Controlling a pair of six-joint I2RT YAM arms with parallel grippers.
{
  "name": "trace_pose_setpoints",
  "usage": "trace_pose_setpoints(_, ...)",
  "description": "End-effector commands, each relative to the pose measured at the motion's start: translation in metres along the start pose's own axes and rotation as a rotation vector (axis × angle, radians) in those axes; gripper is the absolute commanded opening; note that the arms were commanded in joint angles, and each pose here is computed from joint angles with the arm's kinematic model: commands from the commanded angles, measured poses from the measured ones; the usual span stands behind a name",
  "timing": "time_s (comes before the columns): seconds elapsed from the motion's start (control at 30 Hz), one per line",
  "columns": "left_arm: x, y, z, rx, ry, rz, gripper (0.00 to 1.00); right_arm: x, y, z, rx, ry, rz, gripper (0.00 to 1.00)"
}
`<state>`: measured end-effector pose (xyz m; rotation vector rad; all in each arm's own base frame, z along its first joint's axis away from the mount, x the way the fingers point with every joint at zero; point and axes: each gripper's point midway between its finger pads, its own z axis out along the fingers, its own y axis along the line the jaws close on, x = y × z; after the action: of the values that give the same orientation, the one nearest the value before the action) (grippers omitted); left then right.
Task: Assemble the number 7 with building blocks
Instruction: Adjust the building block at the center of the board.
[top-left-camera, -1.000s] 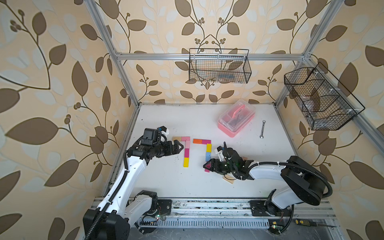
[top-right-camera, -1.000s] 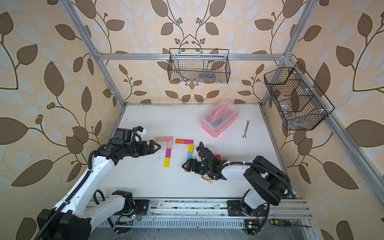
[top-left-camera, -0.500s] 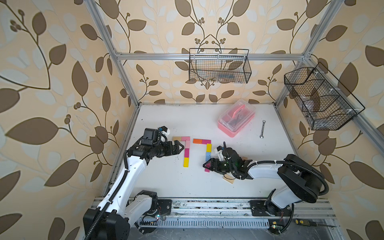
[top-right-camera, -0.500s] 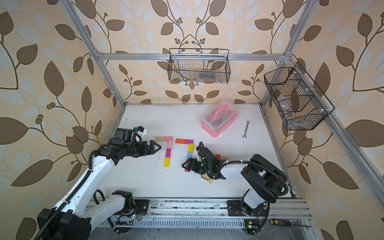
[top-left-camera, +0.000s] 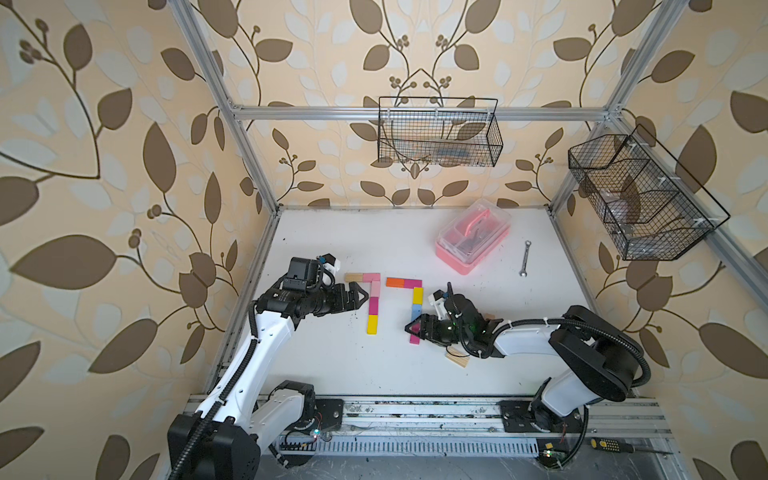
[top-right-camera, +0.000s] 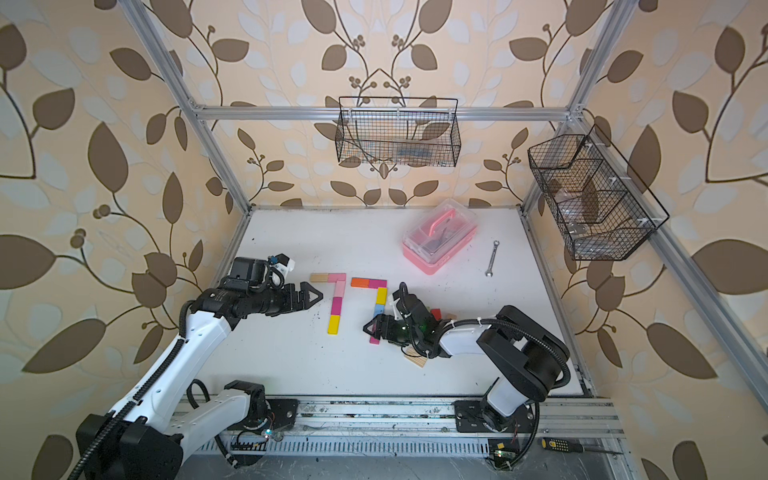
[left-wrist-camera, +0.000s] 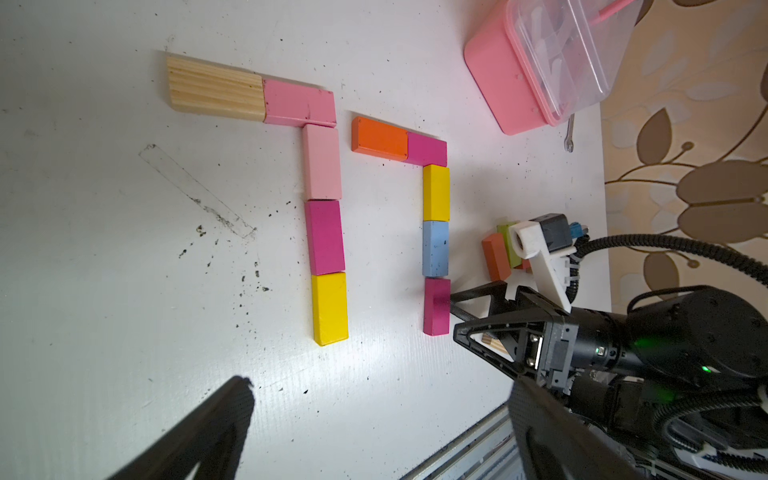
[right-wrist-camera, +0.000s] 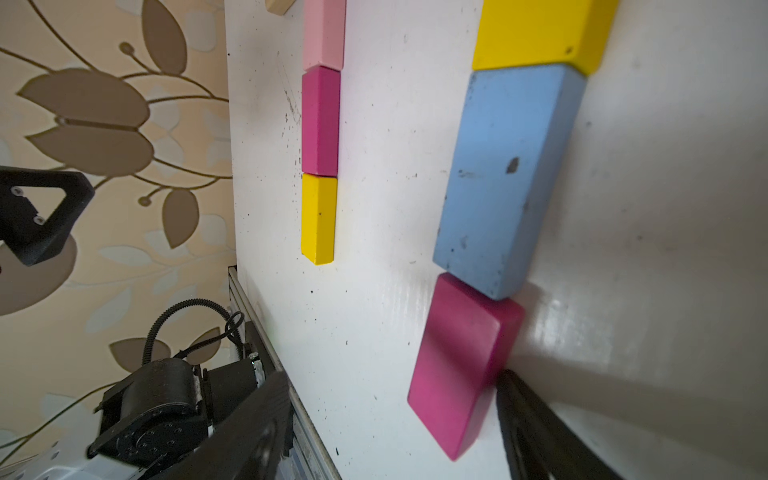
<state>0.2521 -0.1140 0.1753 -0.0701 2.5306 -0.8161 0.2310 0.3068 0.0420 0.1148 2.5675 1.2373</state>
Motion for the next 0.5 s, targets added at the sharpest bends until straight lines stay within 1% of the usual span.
trace_pose_setpoints(0.0, 0.001, -0.003, 0.0, 0.028, 0.01, 0.008, 0.99, 0.002, -0.012, 0.004, 0.036, 0.011, 0.031, 0.8)
trace_pose_setpoints(0.37, 0.002, -0.003, 0.001, 0.03, 0.015, 0.008, 0.99, 0.0, -0.013, -0.001, 0.04, 0.0, 0.031, 0.8)
trace_pose_setpoints(0.47, 0.002, -0.003, 0.001, 0.03, 0.014, 0.009, 0.99, -0.01, -0.002, -0.013, 0.044, -0.035, -0.034, 0.82)
